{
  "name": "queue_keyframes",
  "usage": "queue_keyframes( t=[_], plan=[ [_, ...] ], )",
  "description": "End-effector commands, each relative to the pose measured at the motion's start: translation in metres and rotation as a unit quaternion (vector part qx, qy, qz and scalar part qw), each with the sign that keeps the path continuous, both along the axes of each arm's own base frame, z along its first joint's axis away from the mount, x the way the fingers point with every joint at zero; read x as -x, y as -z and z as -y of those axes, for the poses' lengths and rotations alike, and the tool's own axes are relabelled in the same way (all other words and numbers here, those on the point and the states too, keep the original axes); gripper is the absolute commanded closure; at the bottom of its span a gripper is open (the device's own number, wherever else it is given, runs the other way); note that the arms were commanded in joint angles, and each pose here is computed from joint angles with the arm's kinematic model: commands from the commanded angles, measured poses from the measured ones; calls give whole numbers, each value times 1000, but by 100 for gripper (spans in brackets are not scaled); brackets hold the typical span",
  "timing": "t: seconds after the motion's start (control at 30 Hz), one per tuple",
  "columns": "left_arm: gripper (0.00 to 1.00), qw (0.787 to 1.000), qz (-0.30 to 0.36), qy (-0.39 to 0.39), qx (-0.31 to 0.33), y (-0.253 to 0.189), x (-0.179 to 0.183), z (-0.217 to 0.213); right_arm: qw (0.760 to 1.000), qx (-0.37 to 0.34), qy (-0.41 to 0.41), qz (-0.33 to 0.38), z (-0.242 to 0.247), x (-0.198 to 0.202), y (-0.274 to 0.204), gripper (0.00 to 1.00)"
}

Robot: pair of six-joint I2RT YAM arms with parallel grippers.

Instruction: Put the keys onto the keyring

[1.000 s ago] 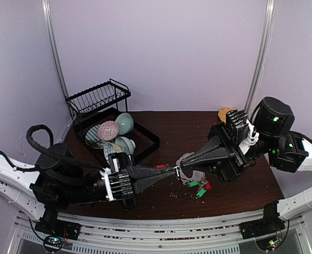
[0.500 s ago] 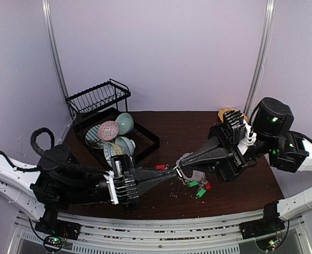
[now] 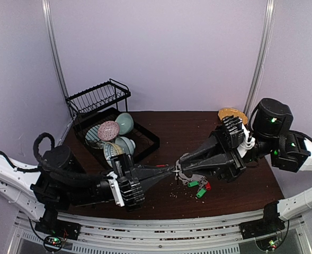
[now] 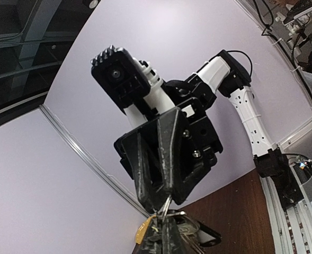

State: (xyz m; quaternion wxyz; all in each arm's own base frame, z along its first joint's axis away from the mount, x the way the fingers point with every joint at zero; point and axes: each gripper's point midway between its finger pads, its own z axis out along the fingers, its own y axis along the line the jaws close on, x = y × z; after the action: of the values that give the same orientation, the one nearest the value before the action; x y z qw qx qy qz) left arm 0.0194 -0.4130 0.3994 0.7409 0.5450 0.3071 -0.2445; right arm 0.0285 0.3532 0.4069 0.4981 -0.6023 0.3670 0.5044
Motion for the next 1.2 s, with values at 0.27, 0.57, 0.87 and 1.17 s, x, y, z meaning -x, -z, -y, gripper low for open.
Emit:
queue_keyframes(
  t=[0.27, 0.57, 0.87, 1.17],
  plan=[
    [100, 999, 7, -22, 30, -13, -8, -5, 1000, 8, -1, 3, -2, 1, 5, 78],
    [100, 999, -3, -14, 30, -12, -6, -4, 1000, -13, 9, 5, 1, -1, -2, 89],
    [100, 1000, -8, 5, 28, -11, 0, -3, 1000, -10, 17, 2, -1, -4, -1, 100],
    [60, 992, -119, -26, 25, -12, -39, -8, 985, -3, 174, -9, 10, -54, 7, 100]
  ],
)
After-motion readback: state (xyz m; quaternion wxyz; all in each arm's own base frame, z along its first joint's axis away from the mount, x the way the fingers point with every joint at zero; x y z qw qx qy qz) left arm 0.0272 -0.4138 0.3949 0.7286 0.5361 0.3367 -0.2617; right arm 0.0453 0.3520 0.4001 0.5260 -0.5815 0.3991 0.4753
